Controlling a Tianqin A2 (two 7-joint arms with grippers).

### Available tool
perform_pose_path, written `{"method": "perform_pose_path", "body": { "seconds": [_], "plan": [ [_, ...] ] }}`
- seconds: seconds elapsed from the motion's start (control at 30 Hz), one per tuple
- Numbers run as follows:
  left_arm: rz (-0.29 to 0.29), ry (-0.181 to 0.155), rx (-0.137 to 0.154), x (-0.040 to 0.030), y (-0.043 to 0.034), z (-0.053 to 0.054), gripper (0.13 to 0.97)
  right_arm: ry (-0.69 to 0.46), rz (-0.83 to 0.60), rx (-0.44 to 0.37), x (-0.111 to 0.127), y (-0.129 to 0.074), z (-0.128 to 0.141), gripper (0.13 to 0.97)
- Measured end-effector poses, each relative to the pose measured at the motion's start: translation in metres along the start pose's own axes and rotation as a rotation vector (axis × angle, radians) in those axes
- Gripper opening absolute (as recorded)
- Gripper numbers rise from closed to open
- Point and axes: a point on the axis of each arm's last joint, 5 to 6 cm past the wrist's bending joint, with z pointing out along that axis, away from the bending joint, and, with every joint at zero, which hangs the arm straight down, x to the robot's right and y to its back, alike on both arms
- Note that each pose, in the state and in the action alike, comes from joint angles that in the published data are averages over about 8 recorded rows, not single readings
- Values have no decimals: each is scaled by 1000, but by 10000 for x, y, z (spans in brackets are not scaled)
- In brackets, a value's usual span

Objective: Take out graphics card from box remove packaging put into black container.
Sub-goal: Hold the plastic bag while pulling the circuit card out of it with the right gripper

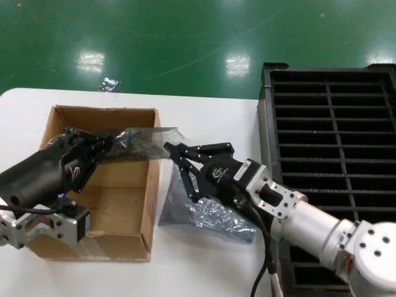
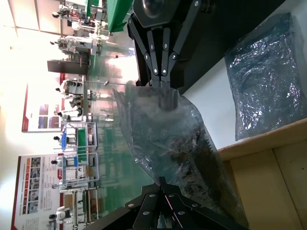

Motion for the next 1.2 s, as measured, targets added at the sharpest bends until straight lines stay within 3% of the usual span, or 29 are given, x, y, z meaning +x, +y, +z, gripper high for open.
{"method": "perform_pose_path", "body": {
  "seconds": [0.67,1.2],
  "plan": [
    [0,0,0,0,0,0,139,-238,-157,-76,870,-185,438,132],
    [0,0,0,0,0,0,139,-346,-181,-109,914,-199,612,132]
  ]
}}
